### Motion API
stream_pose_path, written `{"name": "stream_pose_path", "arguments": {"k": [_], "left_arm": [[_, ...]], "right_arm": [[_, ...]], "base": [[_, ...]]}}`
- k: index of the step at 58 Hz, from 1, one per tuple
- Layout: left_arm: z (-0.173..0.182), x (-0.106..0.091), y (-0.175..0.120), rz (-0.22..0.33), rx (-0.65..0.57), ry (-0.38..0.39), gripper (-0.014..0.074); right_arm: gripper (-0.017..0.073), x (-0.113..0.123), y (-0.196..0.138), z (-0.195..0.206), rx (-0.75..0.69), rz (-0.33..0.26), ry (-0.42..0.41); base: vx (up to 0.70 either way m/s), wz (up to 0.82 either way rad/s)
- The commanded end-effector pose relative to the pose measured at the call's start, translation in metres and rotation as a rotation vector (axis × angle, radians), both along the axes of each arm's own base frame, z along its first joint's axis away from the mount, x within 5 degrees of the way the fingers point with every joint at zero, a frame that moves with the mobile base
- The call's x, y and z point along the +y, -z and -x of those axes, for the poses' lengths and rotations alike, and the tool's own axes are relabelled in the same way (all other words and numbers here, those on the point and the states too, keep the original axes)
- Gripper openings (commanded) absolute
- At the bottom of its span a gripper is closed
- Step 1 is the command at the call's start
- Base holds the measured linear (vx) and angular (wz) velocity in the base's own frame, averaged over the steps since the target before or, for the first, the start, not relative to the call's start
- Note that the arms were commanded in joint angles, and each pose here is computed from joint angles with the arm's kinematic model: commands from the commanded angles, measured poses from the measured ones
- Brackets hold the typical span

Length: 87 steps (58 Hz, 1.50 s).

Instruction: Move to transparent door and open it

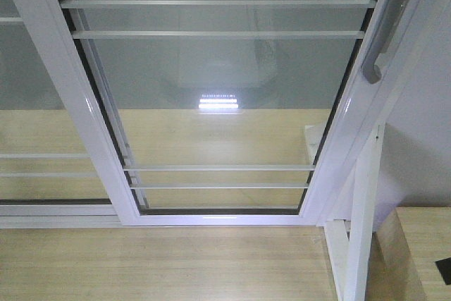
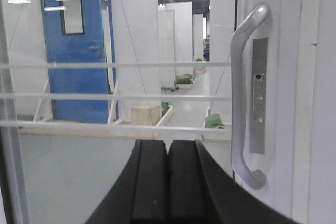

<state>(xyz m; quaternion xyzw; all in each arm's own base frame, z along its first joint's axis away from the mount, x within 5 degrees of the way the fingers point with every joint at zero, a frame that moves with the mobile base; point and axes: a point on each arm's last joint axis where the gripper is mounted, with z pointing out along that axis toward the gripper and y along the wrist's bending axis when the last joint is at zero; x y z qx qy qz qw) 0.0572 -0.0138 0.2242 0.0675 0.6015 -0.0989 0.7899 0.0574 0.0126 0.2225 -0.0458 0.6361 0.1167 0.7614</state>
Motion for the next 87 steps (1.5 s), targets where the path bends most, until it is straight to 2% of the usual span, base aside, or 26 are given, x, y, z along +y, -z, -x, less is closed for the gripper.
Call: {"name": "stream_pose_path", "arguments": {"k": [1, 6, 9, 19, 24, 28, 30, 31, 32, 34, 35, 37, 39, 41, 43, 47, 52, 56, 60, 64, 67, 70, 74, 76, 81, 87], "left_arm": [[0.005, 0.001, -0.032, 0.062, -0.148, 0.010, 0.0003], [0.008, 0.002, -0.058, 0.056, -0.180, 0.008, 0.0003], [0.008, 0.002, -0.075, 0.034, -0.192, -0.002, 0.0003], [-0.009, -0.002, -0.129, -0.135, -0.241, -0.073, 0.0003], [-0.025, -0.006, -0.148, -0.210, -0.252, -0.101, 0.0003], [-0.041, -0.010, -0.154, -0.257, -0.227, -0.111, 0.0003], [-0.049, -0.012, -0.154, -0.271, -0.211, -0.112, 0.0003], [-0.052, -0.012, -0.155, -0.271, -0.206, -0.113, 0.0003], [-0.057, -0.013, -0.154, -0.258, -0.191, -0.112, 0.0003], [-0.063, -0.013, -0.153, -0.228, -0.173, -0.112, 0.0003], [-0.067, -0.013, -0.152, -0.197, -0.156, -0.113, 0.0003], [-0.075, -0.012, -0.151, -0.134, -0.135, -0.124, 0.0003], [-0.081, -0.008, -0.149, -0.064, -0.118, -0.151, 0.0003], [-0.088, -0.003, -0.147, -0.005, -0.103, -0.195, 0.0003], [-0.093, 0.001, -0.146, 0.022, -0.102, -0.244, 0.0003], [-0.106, 0.013, -0.138, 0.043, -0.063, -0.373, 0.0003], [-0.125, 0.020, -0.122, -0.004, 0.034, -0.459, 0.0003], [-0.138, 0.017, -0.110, -0.035, 0.102, -0.443, 0.0003], [-0.148, 0.008, -0.099, -0.104, 0.163, -0.378, 0.0003], [-0.155, 0.002, -0.092, -0.167, 0.192, -0.318, 0.0003], [-0.158, -0.002, -0.090, -0.190, 0.187, -0.283, 0.0003], [-0.158, -0.006, -0.091, -0.175, 0.174, -0.238, 0.0004], [-0.158, -0.009, -0.092, -0.113, 0.175, -0.198, 0.0008], [-0.158, -0.011, -0.091, -0.105, 0.178, -0.178, 0.0014], [-0.158, -0.014, -0.091, -0.114, 0.181, -0.145, 0.0046], [-0.157, -0.015, -0.091, -0.130, 0.178, -0.135, 0.0104]], "right_arm": [[-0.0001, -0.003, -0.047, 0.007, -0.178, -0.046, 0.016], [-0.0001, -0.003, -0.082, 0.011, -0.201, -0.016, 0.016], [-0.0001, -0.002, -0.105, 0.010, -0.196, 0.046, 0.024], [-0.0001, 0.007, -0.157, -0.026, -0.186, 0.276, 0.067], [-0.0001, 0.013, -0.174, -0.048, -0.238, 0.337, 0.094], [-0.0001, 0.016, -0.182, -0.066, -0.276, 0.319, 0.115], [-0.0001, 0.015, -0.182, -0.079, -0.265, 0.255, 0.130], [-0.0001, 0.013, -0.183, -0.083, -0.263, 0.197, 0.147], [-0.0001, 0.010, -0.182, -0.089, -0.252, 0.132, 0.168], [-0.0001, 0.004, -0.179, -0.099, -0.231, 0.046, 0.209], [-0.0001, -0.001, -0.179, -0.103, -0.230, -0.019, 0.249], [-0.0001, -0.011, -0.174, -0.111, -0.207, -0.104, 0.325], [0.0000, -0.021, -0.168, -0.119, -0.172, -0.143, 0.407], [0.0000, -0.030, -0.161, -0.126, -0.135, -0.131, 0.483], [0.0000, -0.036, -0.155, -0.133, -0.092, -0.095, 0.527], [0.0000, -0.043, -0.142, -0.145, 0.005, -0.006, 0.558], [0.0000, -0.036, -0.130, -0.156, 0.095, 0.106, 0.483], [0.0000, -0.029, -0.123, -0.162, 0.130, 0.227, 0.419], [0.0000, -0.025, -0.118, -0.167, 0.154, 0.285, 0.373], [0.0000, -0.022, -0.112, -0.170, 0.185, 0.294, 0.336], [0.0000, -0.021, -0.109, -0.172, 0.204, 0.295, 0.316], [0.0000, -0.019, -0.107, -0.173, 0.225, 0.268, 0.295], [0.0006, -0.019, -0.106, -0.174, 0.232, 0.237, 0.284], [0.0013, -0.018, -0.106, -0.174, 0.229, 0.222, 0.281], [0.0053, -0.018, -0.106, -0.174, 0.231, 0.191, 0.274], [0.0146, -0.017, -0.103, -0.177, 0.245, 0.193, 0.268]], "base": [[0.00, 0.00], [0.00, 0.00], [0.00, 0.00], [0.00, 0.00], [0.00, 0.00], [0.00, 0.00], [0.00, 0.00], [0.00, 0.00], [0.00, 0.00], [0.00, 0.00], [0.00, 0.00], [0.00, 0.00], [0.00, 0.00], [0.00, 0.00], [0.00, 0.00], [0.00, 0.00], [0.00, 0.00], [0.00, 0.00], [0.00, 0.00], [0.00, 0.00], [0.00, 0.00], [0.00, 0.00], [0.00, 0.00], [0.00, 0.00], [0.00, 0.00], [0.00, 0.00]]}}
